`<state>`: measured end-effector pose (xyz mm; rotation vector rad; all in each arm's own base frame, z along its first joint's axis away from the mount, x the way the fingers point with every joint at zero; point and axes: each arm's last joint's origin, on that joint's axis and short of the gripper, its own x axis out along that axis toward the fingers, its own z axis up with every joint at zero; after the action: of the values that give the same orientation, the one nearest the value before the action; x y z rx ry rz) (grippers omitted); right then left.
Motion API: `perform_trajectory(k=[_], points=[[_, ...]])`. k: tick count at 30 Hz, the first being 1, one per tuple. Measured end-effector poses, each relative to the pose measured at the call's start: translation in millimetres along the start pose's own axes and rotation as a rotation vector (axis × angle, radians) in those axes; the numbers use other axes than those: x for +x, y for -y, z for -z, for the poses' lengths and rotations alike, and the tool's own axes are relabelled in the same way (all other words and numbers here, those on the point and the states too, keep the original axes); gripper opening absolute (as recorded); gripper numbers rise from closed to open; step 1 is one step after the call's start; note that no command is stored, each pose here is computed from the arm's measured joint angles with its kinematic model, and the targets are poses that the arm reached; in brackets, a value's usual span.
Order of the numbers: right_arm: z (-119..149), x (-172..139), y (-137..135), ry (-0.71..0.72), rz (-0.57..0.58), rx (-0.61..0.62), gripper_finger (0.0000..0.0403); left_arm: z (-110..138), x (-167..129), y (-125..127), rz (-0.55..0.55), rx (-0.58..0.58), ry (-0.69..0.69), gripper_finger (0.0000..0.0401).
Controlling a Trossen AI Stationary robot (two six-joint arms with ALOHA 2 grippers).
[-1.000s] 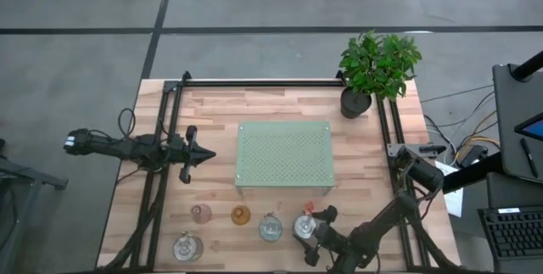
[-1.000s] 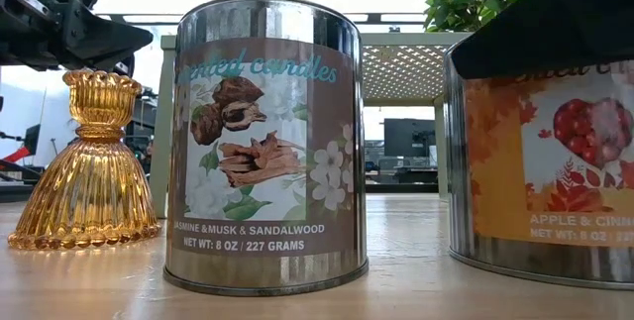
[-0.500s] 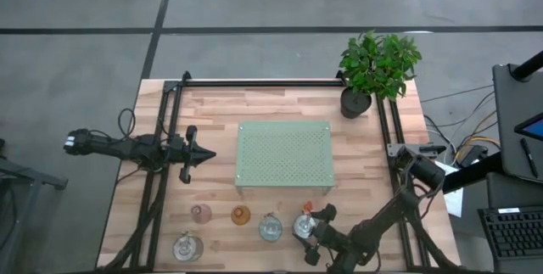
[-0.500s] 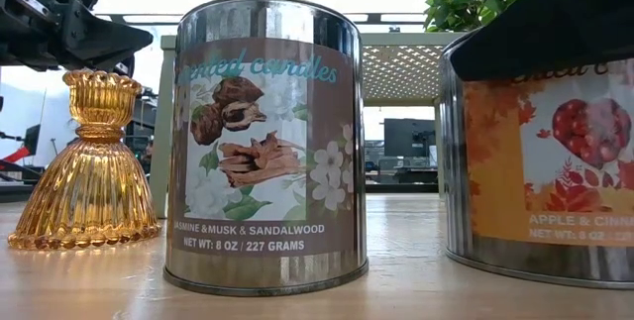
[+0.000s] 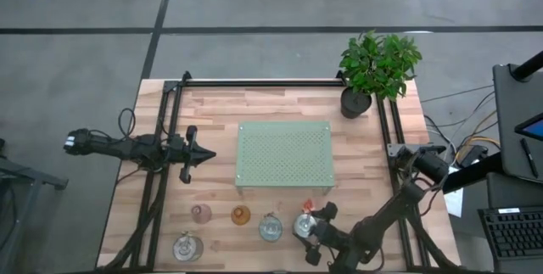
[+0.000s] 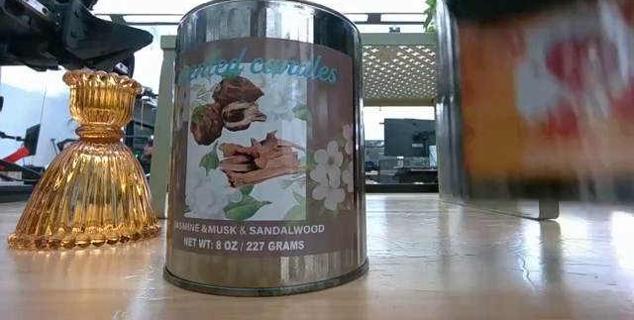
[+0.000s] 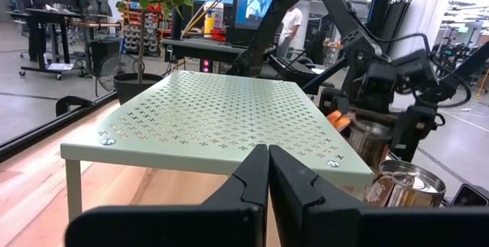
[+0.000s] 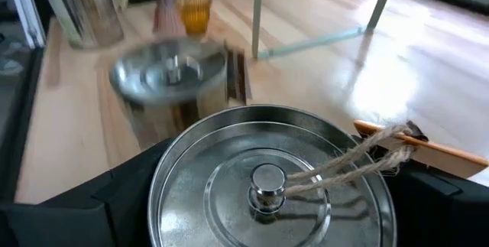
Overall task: Pick & Place candle stick holders
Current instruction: Put the orange scented candle on the shelf
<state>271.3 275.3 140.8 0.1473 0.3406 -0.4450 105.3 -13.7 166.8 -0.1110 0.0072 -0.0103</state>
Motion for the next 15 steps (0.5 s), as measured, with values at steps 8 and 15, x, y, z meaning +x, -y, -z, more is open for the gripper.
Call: perform_trajectory(k=[8, 15], points=[[-59, -22, 10, 0.044, -0.041, 0.007, 0.0351, 0, 0, 0, 0.0, 0.0, -0.001, 0.0012], [-113, -34, 45, 0.059, 0.001, -0.006, 0.0349, 1, 0, 0, -0.002, 0.001, -0.005, 0.0012]])
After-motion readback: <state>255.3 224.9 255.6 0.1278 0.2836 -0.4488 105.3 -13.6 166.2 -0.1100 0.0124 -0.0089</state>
